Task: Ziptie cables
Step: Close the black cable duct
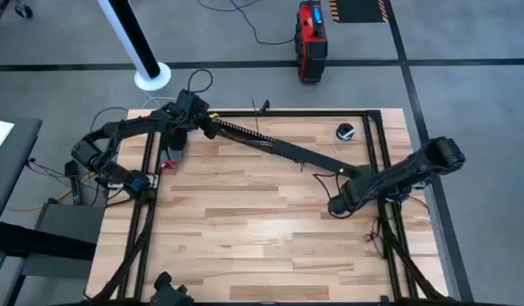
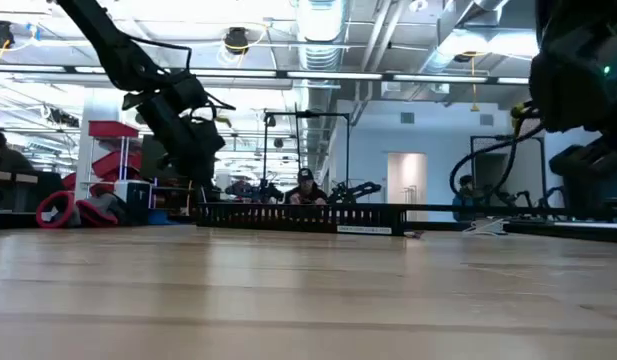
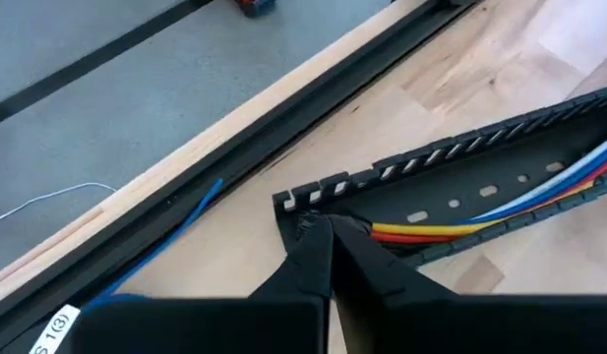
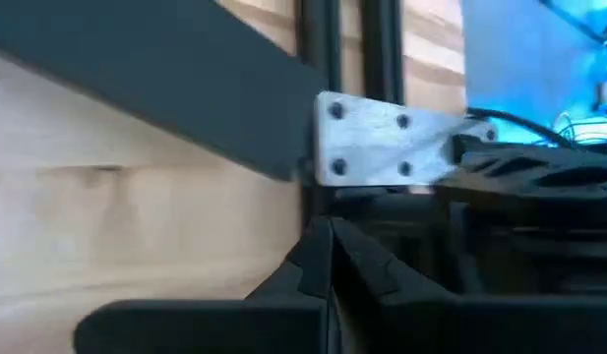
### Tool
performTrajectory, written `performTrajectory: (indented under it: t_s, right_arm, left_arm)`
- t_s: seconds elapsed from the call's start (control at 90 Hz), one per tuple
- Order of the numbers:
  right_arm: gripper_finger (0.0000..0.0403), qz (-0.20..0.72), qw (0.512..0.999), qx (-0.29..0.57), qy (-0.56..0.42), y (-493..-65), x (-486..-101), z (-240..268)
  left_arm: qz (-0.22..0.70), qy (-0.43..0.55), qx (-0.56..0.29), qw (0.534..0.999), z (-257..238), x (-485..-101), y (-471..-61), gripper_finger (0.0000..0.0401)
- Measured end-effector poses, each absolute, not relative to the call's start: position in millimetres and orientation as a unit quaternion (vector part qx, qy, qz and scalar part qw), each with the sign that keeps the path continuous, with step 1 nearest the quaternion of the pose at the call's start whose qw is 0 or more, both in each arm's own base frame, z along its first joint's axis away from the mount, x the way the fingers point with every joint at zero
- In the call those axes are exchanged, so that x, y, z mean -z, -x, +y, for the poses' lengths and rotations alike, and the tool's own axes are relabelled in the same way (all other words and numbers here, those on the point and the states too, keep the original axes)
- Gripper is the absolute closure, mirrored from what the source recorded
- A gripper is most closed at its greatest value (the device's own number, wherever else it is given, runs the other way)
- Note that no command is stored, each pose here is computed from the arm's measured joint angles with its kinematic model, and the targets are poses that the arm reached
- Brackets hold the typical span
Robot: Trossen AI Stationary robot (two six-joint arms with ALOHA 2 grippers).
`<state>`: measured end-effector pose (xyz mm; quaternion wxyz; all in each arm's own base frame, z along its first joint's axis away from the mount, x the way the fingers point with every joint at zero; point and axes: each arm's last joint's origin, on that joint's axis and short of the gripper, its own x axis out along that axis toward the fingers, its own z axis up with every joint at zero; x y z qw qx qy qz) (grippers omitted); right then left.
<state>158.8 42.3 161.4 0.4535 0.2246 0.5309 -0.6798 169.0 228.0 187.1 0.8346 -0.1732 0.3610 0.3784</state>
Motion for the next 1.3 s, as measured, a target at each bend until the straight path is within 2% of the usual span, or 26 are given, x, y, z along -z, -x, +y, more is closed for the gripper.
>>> performTrajectory:
  t_s: [0.267,0.378,0.467,0.789,1.056,1.3]
  right_arm:
    - [0.0403,0.537,0.411,0.719,-0.161,-168,-133,45]
    - [0.0403,0.528,0.379,0.743,-0.158,-168,-123,49]
    - [0.0403,0.504,0.375,0.759,-0.171,-169,-116,53]
    - [0.0403,0.46,0.442,0.745,-0.194,-179,-110,51]
    - [0.0403,0.449,0.527,0.69,-0.213,-195,-107,43]
    - [0.0403,0.441,0.62,0.614,-0.21,-210,-143,50]
  left_arm:
    - [0.364,0.168,-0.379,0.834,228,-187,-169,0.0401]
    - [0.365,0.168,-0.379,0.834,228,-187,-169,0.0401]
    - [0.365,0.168,-0.378,0.834,228,-187,-169,0.0401]
    - [0.368,0.162,-0.375,0.836,228,-187,-169,0.0401]
    - [0.369,0.163,-0.374,0.835,228,-187,-169,0.0401]
    - [0.382,0.16,-0.366,0.833,226,-185,-168,0.0401]
